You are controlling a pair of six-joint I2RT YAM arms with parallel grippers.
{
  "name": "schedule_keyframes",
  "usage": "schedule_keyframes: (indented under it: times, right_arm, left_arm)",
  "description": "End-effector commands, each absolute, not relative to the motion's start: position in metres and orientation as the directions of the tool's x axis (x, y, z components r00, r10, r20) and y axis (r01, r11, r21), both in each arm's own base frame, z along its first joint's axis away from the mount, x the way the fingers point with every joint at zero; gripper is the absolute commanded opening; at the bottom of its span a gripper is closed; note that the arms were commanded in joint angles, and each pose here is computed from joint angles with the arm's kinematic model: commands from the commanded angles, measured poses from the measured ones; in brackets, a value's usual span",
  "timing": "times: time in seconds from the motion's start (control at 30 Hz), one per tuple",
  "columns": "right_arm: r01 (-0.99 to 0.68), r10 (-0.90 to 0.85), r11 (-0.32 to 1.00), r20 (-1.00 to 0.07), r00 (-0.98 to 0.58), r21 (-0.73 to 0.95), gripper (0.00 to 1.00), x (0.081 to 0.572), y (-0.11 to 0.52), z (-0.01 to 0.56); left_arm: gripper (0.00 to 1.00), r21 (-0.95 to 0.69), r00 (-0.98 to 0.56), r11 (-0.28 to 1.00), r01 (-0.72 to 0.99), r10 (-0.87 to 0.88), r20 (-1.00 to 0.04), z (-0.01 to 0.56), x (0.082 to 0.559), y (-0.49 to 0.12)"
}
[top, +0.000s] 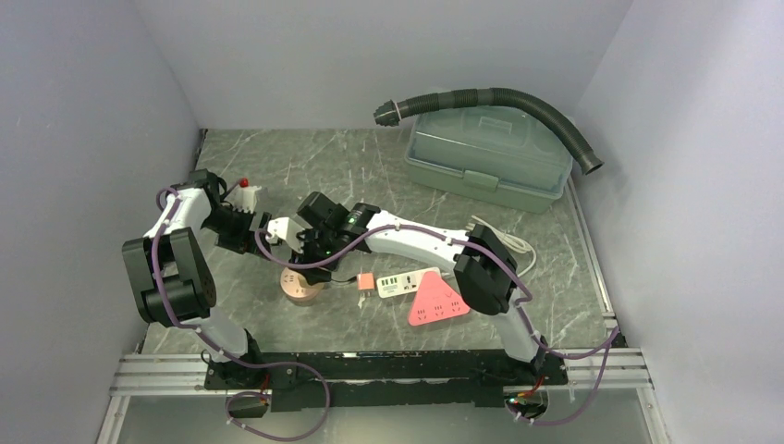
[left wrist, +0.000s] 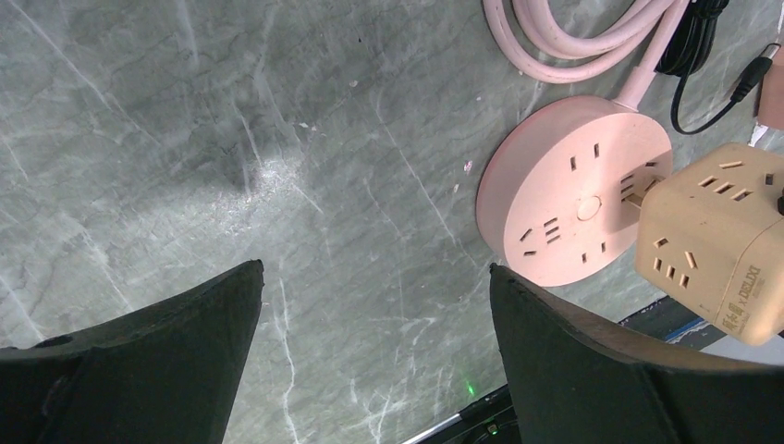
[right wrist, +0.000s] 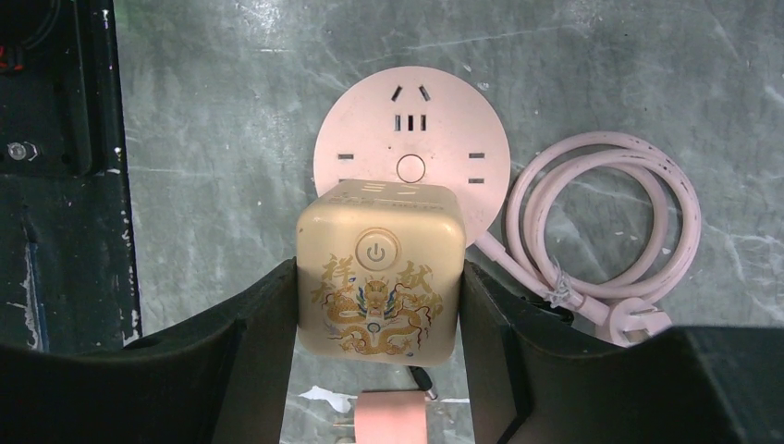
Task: Insert the plug
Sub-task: Insert the plug into the socket.
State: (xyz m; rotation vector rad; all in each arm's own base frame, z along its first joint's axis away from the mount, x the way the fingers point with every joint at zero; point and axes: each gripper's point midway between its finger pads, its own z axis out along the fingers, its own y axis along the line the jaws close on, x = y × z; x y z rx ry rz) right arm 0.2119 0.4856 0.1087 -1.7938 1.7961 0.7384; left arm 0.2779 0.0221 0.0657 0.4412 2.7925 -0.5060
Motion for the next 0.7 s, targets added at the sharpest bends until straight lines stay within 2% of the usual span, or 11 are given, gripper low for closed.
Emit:
schedule_keyframes:
  times: [0.0, 0.43, 0.67]
  right_arm:
    - [-0.999, -0.714, 0.034, -0.699, -0.027, 0.004, 0.00, 0.226, 0.488, 0.121]
    - [-0.993, -0.680, 0.122, -0.728, -0.085, 0.002, 0.00, 0.240, 0.490, 0.126]
    - [-0.993, -0.641, 0.119, -0.763, -0.076, 0.000, 0.00, 0.238, 0.493, 0.130]
  left_arm:
    - [0.96, -0.308, -0.904, 0.882, 0.358, 0.245, -0.351, 0.075, 0.279, 0.018]
    - [0.95, -0.310, -0.903, 0.880, 0.359, 0.245, -0.352, 0.075, 0.280, 0.018]
    - [0.95, -0.310, -0.902, 0.880, 0.360, 0.244, -0.356, 0.077, 0.280, 0.017]
